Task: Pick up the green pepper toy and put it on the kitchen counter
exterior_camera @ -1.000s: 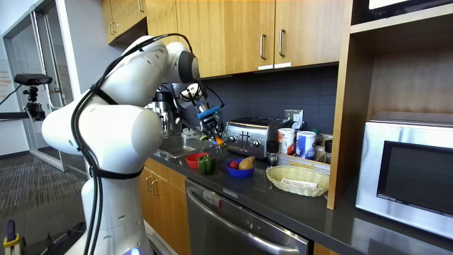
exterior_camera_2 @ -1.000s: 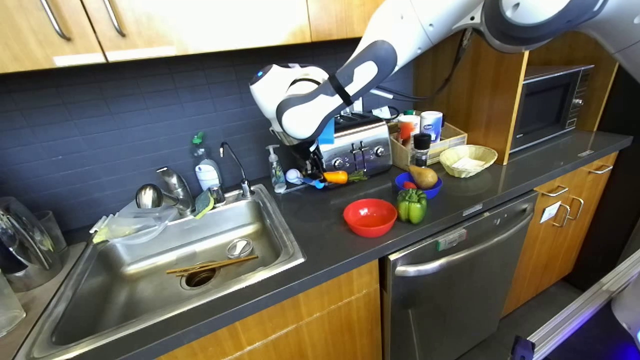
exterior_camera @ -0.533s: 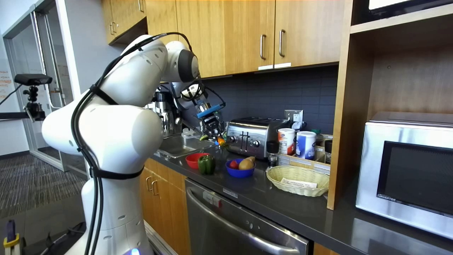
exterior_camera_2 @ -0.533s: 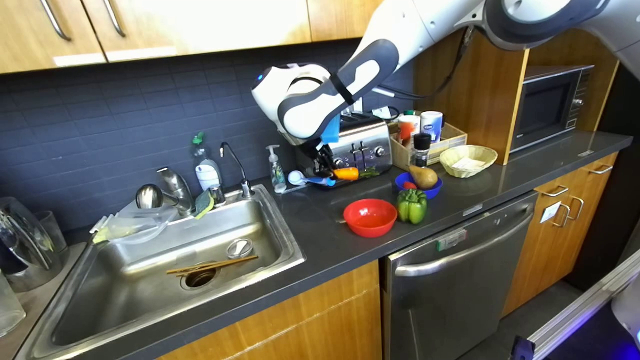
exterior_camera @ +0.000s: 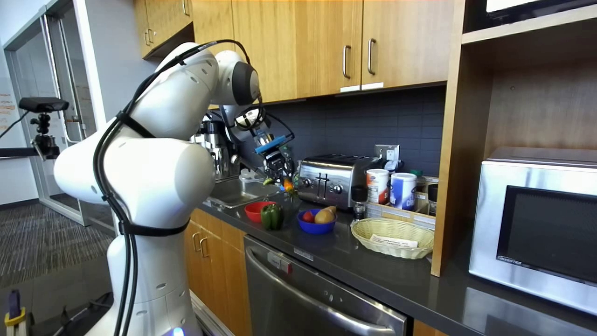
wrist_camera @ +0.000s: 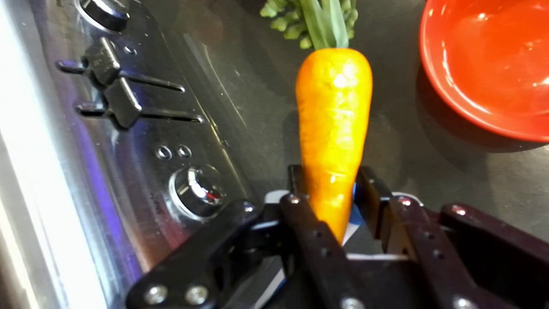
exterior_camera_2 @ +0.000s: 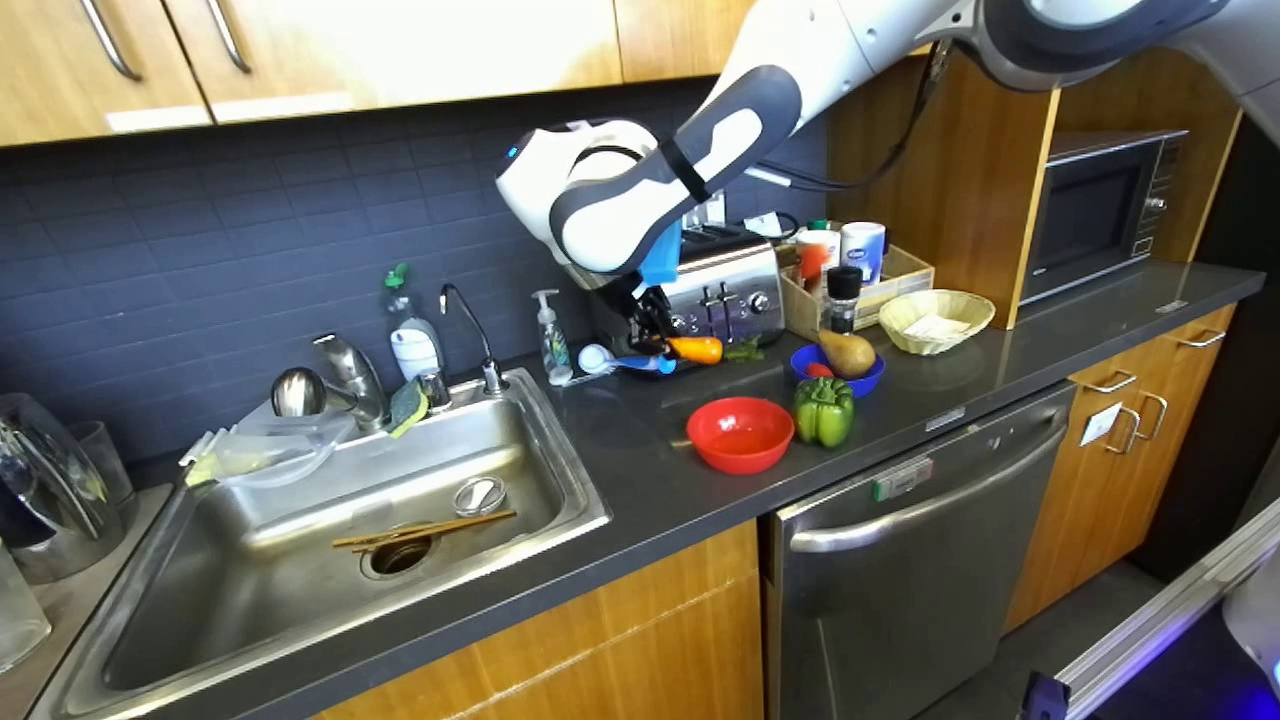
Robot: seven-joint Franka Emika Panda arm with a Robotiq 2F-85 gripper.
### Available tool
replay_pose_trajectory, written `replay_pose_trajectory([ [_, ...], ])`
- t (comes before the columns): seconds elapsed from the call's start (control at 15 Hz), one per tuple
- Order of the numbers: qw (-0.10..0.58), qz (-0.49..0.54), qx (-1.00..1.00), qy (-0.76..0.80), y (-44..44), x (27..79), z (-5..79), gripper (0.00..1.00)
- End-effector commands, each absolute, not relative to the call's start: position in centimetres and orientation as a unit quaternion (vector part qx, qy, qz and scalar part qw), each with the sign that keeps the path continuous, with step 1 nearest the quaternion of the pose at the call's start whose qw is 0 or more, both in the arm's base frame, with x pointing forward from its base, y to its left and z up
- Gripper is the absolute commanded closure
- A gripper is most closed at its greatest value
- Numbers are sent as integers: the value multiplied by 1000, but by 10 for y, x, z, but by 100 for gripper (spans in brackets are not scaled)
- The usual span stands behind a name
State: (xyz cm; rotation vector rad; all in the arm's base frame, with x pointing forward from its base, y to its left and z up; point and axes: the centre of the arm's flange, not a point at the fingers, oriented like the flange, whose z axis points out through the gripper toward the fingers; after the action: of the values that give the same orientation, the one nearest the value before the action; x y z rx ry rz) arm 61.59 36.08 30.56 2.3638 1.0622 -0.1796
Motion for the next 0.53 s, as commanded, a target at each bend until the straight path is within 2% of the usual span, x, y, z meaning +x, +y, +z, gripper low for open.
replay_pose_trajectory([
  [0.0, 272, -72, 877, 390, 359, 600, 314, 77],
  [0.13, 272, -73, 877, 390, 359, 599, 313, 80],
  [0.33, 270, -76, 877, 391, 359, 599, 312, 99],
  [0.4, 269, -75, 875, 395, 359, 599, 312, 60],
  [0.47, 268, -74, 875, 397, 359, 599, 312, 64],
])
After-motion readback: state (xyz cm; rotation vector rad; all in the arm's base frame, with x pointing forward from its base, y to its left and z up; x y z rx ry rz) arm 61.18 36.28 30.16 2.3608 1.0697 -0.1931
